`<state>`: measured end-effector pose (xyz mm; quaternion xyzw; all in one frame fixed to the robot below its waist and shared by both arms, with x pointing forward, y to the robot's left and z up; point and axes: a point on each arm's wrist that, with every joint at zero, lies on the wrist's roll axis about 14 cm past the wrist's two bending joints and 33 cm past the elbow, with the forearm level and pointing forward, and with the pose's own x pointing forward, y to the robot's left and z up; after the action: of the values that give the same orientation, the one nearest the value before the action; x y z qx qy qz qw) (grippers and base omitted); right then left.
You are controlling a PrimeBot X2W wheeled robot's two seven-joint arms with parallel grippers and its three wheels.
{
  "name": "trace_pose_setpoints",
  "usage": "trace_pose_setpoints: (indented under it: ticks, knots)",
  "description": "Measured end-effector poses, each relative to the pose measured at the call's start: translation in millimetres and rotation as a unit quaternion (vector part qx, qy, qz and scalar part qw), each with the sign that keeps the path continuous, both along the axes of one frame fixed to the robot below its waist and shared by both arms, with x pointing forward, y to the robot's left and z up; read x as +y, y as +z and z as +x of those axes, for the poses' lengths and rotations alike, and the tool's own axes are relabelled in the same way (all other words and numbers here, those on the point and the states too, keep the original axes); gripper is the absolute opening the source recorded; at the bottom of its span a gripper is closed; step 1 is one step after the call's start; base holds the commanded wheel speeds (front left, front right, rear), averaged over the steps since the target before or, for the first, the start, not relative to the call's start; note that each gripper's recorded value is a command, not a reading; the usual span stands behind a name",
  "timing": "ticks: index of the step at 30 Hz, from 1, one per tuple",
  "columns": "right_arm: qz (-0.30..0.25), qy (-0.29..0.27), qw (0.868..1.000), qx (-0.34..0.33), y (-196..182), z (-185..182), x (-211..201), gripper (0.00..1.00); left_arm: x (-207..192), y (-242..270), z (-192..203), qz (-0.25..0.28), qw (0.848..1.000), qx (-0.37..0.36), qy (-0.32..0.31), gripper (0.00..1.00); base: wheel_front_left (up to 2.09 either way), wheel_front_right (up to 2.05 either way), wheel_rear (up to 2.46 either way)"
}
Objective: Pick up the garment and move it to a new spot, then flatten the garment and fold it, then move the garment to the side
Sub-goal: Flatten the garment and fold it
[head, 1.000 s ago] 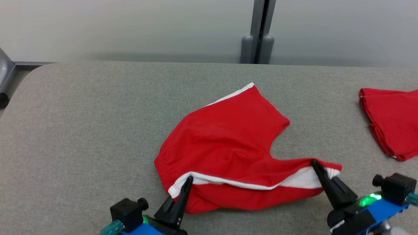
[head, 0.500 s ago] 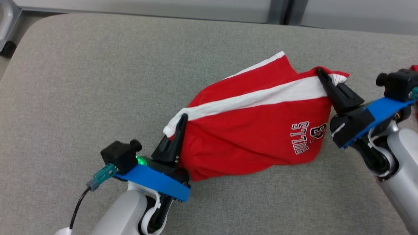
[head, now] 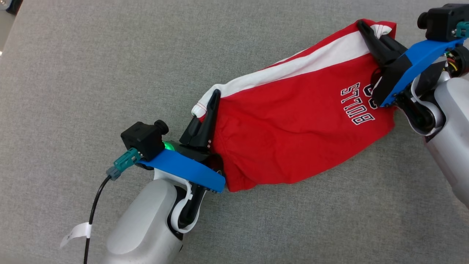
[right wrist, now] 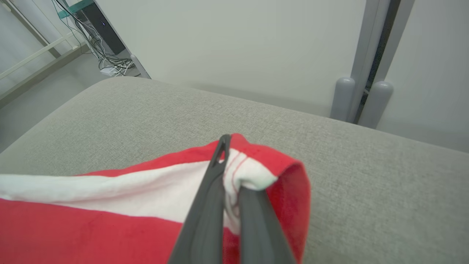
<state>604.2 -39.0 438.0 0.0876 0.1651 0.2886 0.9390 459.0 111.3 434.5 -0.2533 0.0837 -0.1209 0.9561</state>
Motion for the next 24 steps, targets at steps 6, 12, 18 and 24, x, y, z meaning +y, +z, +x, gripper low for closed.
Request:
trace_pose_setpoints:
  ticks: [6,12,18,24]
  knots:
    - [-0.02,0.005,1.0,0.019,-19,5,6,0.36,2,-10,1,0.008,1.0,0.013,0.004,0.0,0.0,0.0,0.0]
    - [-0.032,0.003,0.999,0.012,-18,2,4,1.0,2,-12,-2,0.017,1.0,0.018,0.002,1.0,0.0,0.0,0.0]
    - [-0.045,-0.008,0.999,-0.004,-6,-4,-11,1.0,5,-6,-14,0.026,1.0,0.015,0.003,1.0,0.0,0.0,0.0]
    - [-0.06,-0.019,0.998,-0.005,-2,-19,-30,1.0,16,-7,-36,0.045,0.999,0.019,0.007,1.0,0.0,0.0,0.0]
